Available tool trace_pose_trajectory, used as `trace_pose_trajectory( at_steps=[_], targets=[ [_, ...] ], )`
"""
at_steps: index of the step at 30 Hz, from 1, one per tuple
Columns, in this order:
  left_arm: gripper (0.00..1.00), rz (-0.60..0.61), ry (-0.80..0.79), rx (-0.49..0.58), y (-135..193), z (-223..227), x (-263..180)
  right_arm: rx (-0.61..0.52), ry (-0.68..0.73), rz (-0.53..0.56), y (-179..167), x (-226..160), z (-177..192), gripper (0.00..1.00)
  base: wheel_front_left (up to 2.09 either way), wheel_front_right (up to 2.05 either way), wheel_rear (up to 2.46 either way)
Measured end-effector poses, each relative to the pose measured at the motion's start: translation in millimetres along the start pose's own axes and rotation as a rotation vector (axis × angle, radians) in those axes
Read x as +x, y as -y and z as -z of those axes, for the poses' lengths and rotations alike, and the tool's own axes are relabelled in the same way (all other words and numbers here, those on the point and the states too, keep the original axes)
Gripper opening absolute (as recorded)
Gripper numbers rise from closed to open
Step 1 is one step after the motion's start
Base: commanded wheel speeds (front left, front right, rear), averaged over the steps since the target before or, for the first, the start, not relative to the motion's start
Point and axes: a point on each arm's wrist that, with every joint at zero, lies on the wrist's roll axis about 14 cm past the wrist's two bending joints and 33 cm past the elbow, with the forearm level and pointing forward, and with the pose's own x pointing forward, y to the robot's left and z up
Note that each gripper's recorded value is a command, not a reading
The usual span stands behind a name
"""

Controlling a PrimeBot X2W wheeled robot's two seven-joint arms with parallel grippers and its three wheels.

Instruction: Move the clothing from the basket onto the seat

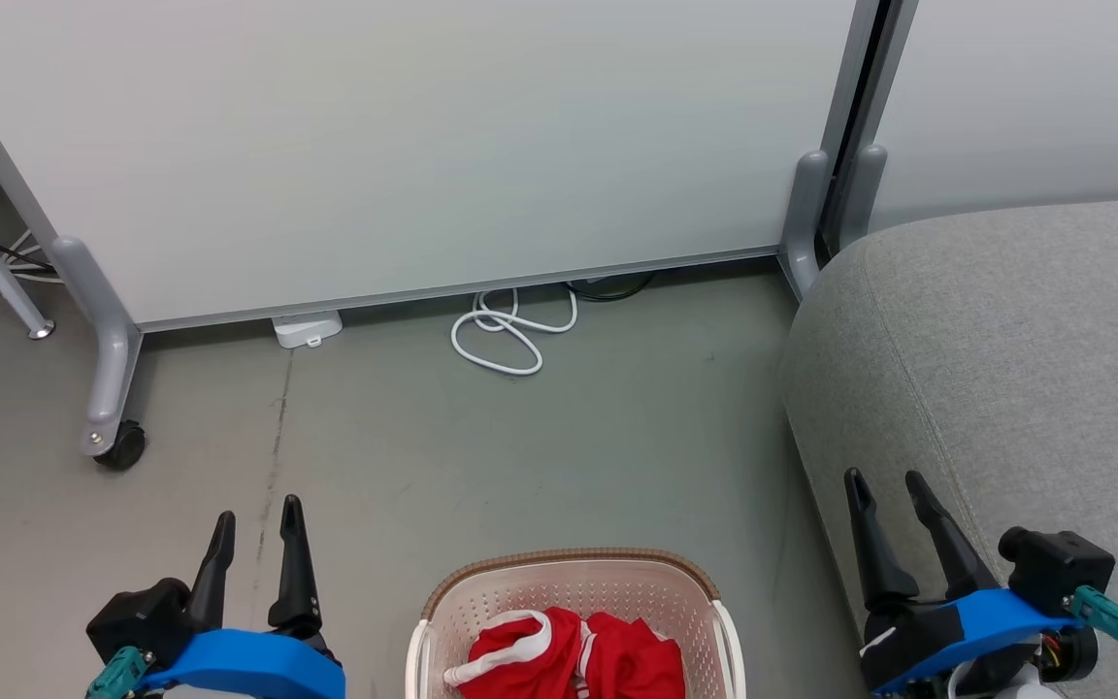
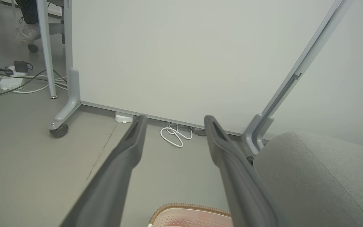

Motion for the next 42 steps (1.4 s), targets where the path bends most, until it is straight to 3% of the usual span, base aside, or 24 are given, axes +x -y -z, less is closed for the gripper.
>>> trace_pose_trajectory(
  at_steps=[15, 42],
  targets=[
    [1.0, 0.005, -0.004, 0.109, -1.2, 5.9, -2.5, -0.142, -0.002, -0.034, -6.8, 0.3, 0.9, 1.0, 0.0, 0.0, 0.0],
    [1.0, 0.029, 0.012, 0.19, 1.7, 8.8, -5.0, -0.316, 0.014, -0.094, -19.8, 0.1, 1.4, 1.0, 0.0, 0.0, 0.0]
  ],
)
